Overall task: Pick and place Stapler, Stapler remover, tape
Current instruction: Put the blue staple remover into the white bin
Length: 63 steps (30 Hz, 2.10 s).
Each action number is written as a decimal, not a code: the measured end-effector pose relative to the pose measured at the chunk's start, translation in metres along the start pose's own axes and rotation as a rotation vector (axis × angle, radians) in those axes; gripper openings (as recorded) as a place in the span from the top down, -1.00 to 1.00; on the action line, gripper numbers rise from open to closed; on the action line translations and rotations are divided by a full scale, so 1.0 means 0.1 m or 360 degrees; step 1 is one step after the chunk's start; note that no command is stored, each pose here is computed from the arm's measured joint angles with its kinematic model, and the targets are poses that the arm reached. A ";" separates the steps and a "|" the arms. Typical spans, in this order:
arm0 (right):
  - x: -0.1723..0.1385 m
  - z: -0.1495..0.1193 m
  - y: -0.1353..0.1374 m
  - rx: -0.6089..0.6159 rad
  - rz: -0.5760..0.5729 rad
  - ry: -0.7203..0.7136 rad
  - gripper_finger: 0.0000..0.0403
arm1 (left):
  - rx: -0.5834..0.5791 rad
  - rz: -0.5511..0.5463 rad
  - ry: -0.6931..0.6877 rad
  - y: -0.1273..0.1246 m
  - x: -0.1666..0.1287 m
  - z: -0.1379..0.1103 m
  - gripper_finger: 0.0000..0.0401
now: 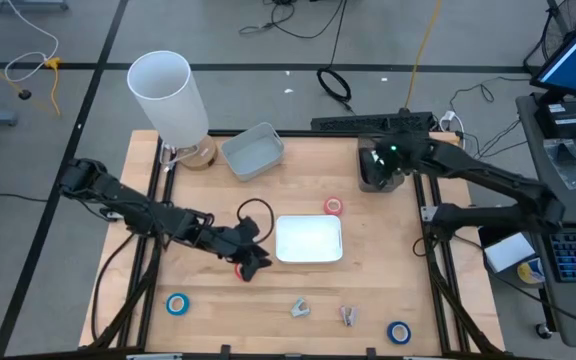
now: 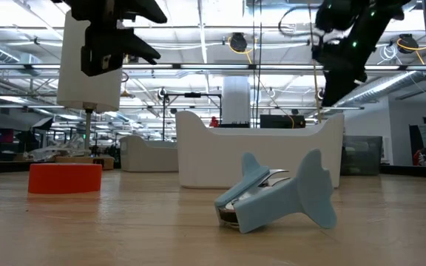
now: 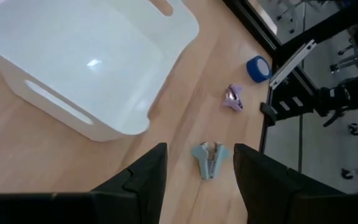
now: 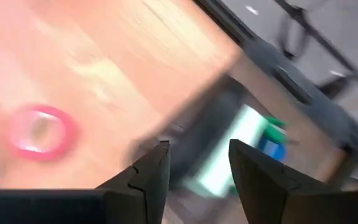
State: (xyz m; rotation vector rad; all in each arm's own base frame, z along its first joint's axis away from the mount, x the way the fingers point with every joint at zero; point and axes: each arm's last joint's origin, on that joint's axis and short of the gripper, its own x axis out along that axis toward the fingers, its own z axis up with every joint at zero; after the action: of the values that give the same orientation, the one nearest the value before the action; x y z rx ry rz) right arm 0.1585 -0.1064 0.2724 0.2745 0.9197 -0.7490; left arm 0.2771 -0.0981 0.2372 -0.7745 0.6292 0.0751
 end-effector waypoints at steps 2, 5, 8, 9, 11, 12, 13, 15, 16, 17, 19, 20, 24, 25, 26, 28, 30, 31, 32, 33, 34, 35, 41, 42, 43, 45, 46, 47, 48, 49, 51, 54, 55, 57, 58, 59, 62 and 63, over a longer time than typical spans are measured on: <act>-0.10 0.00 0.02 0.0041 0.0108 -0.0084 0.21 | 0.0007 -0.0013 -0.0031 -0.03 -0.01 -0.02 0.08; -0.22 -0.02 0.04 0.0051 0.0223 -0.0165 0.21 | 0.0000 -0.0021 -0.0057 -0.07 0.00 -0.05 0.08; -0.32 -0.05 0.07 0.0025 0.0333 -0.0218 0.21 | -0.0012 -0.0056 -0.0058 -0.11 0.07 -0.11 0.08; -0.35 -0.05 0.08 0.0017 0.0369 -0.0238 0.21 | -0.0014 -0.0081 -0.0068 -0.12 0.11 -0.13 0.08; -0.40 -0.06 0.10 0.0000 0.0453 -0.0275 0.21 | -0.0012 -0.0127 -0.0078 -0.15 0.21 -0.18 0.08; -0.42 -0.07 0.11 -0.0010 0.0492 -0.0290 0.21 | -0.0013 -0.0137 -0.0072 -0.16 0.26 -0.22 0.08; -0.45 -0.07 0.11 -0.0024 0.0534 -0.0308 0.21 | -0.0024 -0.0146 -0.0069 -0.16 0.32 -0.25 0.08; -0.50 -0.08 0.13 -0.0046 0.0618 -0.0339 0.21 | -0.0030 -0.0135 -0.0035 -0.18 0.43 -0.28 0.08; -0.52 -0.09 0.14 -0.0059 0.0656 -0.0350 0.21 | -0.0024 -0.0127 -0.0015 -0.21 0.48 -0.29 0.08; -0.55 -0.10 0.14 -0.0076 0.0696 -0.0359 0.21 | -0.0015 -0.0117 0.0009 -0.24 0.53 -0.29 0.08; -0.60 -0.12 0.16 -0.0098 0.0769 -0.0383 0.21 | 0.0011 -0.0109 0.0057 -0.33 0.63 -0.28 0.08; -0.62 -0.13 0.16 -0.0095 0.0796 -0.0393 0.21 | 0.0029 -0.0088 0.0089 -0.37 0.69 -0.28 0.08; -0.74 -0.19 0.17 -0.0080 0.0858 -0.0449 0.21 | 0.0085 0.0026 0.0222 -0.49 0.91 -0.27 0.08; -0.78 -0.21 0.17 -0.0089 0.0872 -0.0468 0.21 | 0.0089 0.0048 0.0251 -0.51 0.95 -0.26 0.08; -0.81 -0.23 0.16 -0.0093 0.0880 -0.0490 0.21 | 0.0092 0.0056 0.0272 -0.54 1.00 -0.26 0.08; -0.88 -0.27 0.15 -0.0080 0.0903 -0.0533 0.21 | 0.0093 0.0064 0.0295 -0.57 1.07 -0.26 0.08; -0.95 -0.32 0.14 -0.0071 0.0941 -0.0604 0.21 | 0.0094 0.0052 0.0302 -0.60 1.12 -0.27 0.08; -0.96 -0.36 0.13 -0.0058 0.0960 -0.0630 0.21 | 0.0086 0.0052 0.0304 -0.61 1.14 -0.28 0.08; -0.97 -0.41 0.12 -0.0044 0.0979 -0.0656 0.21 | 0.0078 0.0052 0.0305 -0.62 1.14 -0.29 0.08; -0.98 -0.45 0.11 -0.0025 0.1002 -0.0691 0.21 | 0.0066 0.0055 0.0305 -0.62 1.14 -0.29 0.08; -0.98 -0.50 0.10 -0.0007 0.1022 -0.0725 0.21 | 0.0045 0.0071 0.0313 -0.62 1.14 -0.30 0.08; -0.97 -0.55 0.09 0.0011 0.1041 -0.0751 0.21 | 0.0030 0.0095 0.0328 -0.61 1.13 -0.32 0.08; -0.86 -0.80 0.06 0.0071 0.1095 -0.0845 0.21 | -0.0047 0.0184 0.0372 -0.57 1.12 -0.37 0.08; -0.84 -0.83 0.05 0.0073 0.1098 -0.0864 0.21 | -0.0046 0.0183 0.0373 -0.57 1.12 -0.37 0.08; -0.82 -0.86 0.05 0.0075 0.1102 -0.0883 0.21 | -0.0047 0.0185 0.0373 -0.57 1.12 -0.37 0.08; -0.77 -0.92 0.05 0.0074 0.1090 -0.0887 0.21 | -0.0052 0.0206 0.0366 -0.56 1.12 -0.38 0.08; -0.74 -0.95 0.04 0.0082 0.1065 -0.0896 0.21 | -0.0054 0.0216 0.0355 -0.56 1.12 -0.37 0.08; -0.72 -0.98 0.04 0.0091 0.1044 -0.0908 0.21 | -0.0055 0.0222 0.0349 -0.56 1.12 -0.37 0.08; -0.69 -1.01 0.04 0.0101 0.1022 -0.0911 0.21 | -0.0062 0.0226 0.0349 -0.56 1.12 -0.37 0.08; -0.65 -1.03 0.03 0.0110 0.1002 -0.0913 0.21 | -0.0070 0.0230 0.0351 -0.55 1.12 -0.38 0.08; -0.59 -1.08 0.04 0.0117 0.0983 -0.0921 0.21 | -0.0084 0.0232 0.0353 -0.56 1.12 -0.39 0.08; -0.53 -1.11 0.05 0.0109 0.0994 -0.0989 0.21 | -0.0077 0.0252 0.0369 -0.55 1.11 -0.40 0.08; -0.52 -1.12 0.05 0.0093 0.0992 -0.1011 0.21 | -0.0075 0.0260 0.0373 -0.55 1.11 -0.41 0.08; -0.50 -1.12 0.05 0.0063 0.0987 -0.1055 0.21 | -0.0076 0.0261 0.0372 -0.55 1.11 -0.40 0.08; -0.49 -1.12 0.06 0.0050 0.0985 -0.1069 0.21 | -0.0076 0.0261 0.0372 -0.55 1.11 -0.40 0.08; -0.48 -1.13 0.06 0.0043 0.0983 -0.1076 0.21 | -0.0075 0.0261 0.0371 -0.55 1.11 -0.40 0.08; -0.46 -1.12 0.07 0.0050 0.0992 -0.1108 0.21 | -0.0065 0.0264 0.0364 -0.54 1.14 -0.42 0.08; -0.46 -1.12 0.07 0.0051 0.0993 -0.1110 0.21 | -0.0058 0.0272 0.0363 -0.53 1.15 -0.43 0.08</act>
State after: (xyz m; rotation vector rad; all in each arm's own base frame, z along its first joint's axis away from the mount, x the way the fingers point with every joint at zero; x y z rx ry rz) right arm 0.0770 -0.0223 0.2418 0.2806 0.1318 -0.2362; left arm 0.3641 -0.1840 0.1835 -0.7694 0.9124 0.1567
